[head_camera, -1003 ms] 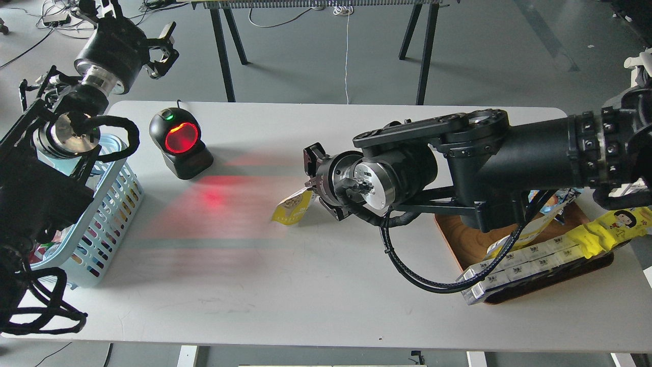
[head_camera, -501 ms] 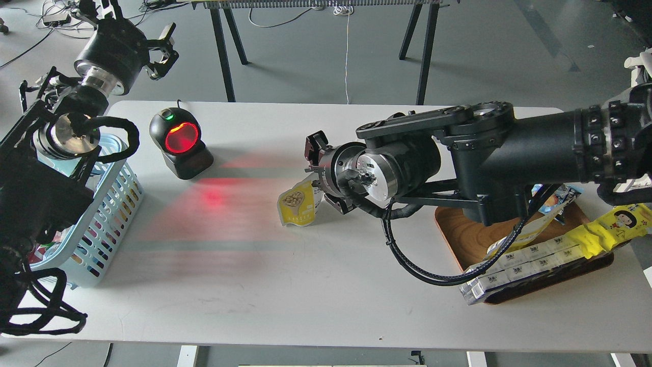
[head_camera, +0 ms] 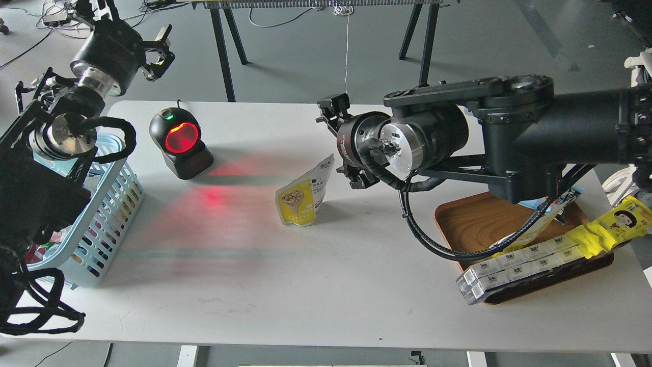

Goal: Scan snack and place in basket
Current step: 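Release the packet on the table and raise the right gripper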

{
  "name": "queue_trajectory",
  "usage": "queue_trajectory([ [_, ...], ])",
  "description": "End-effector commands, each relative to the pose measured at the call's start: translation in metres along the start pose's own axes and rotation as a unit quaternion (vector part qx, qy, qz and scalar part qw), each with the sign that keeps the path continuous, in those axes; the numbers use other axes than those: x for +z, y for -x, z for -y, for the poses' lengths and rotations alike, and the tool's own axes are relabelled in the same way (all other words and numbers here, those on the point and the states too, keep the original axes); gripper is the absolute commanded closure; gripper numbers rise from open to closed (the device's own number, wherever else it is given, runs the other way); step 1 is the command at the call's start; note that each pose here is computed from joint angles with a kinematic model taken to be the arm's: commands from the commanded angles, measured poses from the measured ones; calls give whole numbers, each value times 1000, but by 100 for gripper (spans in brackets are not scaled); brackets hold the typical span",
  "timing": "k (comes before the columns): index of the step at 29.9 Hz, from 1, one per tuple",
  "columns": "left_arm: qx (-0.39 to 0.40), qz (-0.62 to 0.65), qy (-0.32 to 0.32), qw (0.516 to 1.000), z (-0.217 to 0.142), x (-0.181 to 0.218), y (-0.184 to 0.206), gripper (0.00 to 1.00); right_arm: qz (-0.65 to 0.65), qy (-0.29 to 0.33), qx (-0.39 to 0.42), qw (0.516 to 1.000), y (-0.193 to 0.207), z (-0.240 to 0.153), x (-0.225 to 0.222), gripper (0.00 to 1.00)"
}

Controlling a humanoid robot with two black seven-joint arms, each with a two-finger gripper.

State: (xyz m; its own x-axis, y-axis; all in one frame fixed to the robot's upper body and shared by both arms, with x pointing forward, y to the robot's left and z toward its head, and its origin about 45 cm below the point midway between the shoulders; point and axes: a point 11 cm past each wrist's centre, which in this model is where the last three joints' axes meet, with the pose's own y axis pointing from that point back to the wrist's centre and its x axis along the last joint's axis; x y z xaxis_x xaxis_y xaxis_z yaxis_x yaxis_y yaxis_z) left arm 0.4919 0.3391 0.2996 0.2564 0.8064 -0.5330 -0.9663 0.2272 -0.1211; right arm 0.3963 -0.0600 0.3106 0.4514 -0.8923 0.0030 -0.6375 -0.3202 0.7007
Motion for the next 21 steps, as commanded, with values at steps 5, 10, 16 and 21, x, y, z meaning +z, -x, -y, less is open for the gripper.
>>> queue_trajectory([
  [5,2,12,13,1000,2,17,-2,0,69,-66,34,995,-66,-42,-41,0],
  [10,-7,49,21,999,6,48,4,0,149,-140,69,976,-133,-79,-61,0],
  [16,-9,179,1,984,1,94,1,0,245,-207,56,945,-207,-98,-43,0],
  [21,-34,303,-43,951,-13,115,11,0,324,-274,-24,905,-257,-84,3,0],
])
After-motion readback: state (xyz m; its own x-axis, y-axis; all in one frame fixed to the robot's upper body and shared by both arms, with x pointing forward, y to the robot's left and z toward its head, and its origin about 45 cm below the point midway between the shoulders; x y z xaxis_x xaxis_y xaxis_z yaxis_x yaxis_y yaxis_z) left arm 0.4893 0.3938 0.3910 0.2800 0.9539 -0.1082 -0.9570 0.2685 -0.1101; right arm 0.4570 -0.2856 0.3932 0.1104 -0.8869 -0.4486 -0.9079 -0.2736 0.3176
